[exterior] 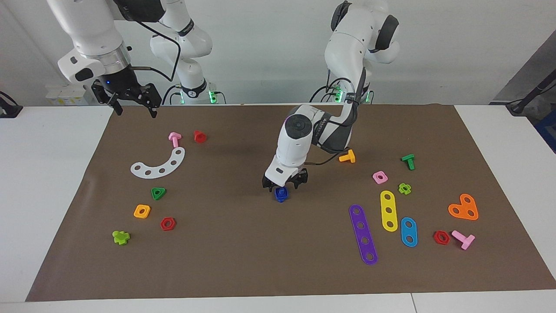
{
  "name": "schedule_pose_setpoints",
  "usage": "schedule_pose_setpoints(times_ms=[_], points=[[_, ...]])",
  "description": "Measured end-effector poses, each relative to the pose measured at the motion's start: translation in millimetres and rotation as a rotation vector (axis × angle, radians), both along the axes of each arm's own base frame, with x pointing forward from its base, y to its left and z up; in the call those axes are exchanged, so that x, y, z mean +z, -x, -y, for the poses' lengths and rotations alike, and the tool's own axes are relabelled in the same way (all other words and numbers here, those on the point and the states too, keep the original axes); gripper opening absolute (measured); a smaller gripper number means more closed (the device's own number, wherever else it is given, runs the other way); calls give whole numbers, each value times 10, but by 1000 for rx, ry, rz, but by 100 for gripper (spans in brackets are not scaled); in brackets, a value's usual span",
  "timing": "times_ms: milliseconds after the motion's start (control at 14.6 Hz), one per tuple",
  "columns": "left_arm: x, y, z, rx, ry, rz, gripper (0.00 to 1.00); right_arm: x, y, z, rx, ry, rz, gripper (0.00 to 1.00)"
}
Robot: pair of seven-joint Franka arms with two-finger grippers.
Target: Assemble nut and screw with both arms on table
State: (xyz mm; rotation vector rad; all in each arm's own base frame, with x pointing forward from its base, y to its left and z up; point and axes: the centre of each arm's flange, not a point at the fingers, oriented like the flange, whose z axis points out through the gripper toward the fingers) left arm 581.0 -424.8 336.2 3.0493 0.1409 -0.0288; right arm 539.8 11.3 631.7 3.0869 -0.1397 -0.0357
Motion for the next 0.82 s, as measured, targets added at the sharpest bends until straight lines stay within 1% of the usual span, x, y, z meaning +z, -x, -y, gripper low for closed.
schedule_pose_setpoints(times_ms=[137, 274, 342, 411, 479, 616, 684, 821], points=[[234, -271, -305, 52, -11, 3, 100, 0, 0, 0, 0, 0, 0, 100], [477, -617, -865, 113, -20, -5, 100, 0, 0, 0, 0, 0, 0, 100], [608, -788, -1193, 131, -15, 6, 100, 0, 0, 0, 0, 0, 0, 100], [801, -933, -1543, 132, -6, 30, 100, 0, 0, 0, 0, 0, 0, 100], [1025, -1031, -1934, 117, -2, 49, 100, 0, 0, 0, 0, 0, 0, 100], [1447, -1091, -2742, 68, -8, 60, 100, 0, 0, 0, 0, 0, 0, 100], [1629, -1073, -3096, 42, -12, 61, 100, 0, 0, 0, 0, 0, 0, 100], [1899, -970, -3563, 1, -18, 47, 100, 0, 0, 0, 0, 0, 0, 100]])
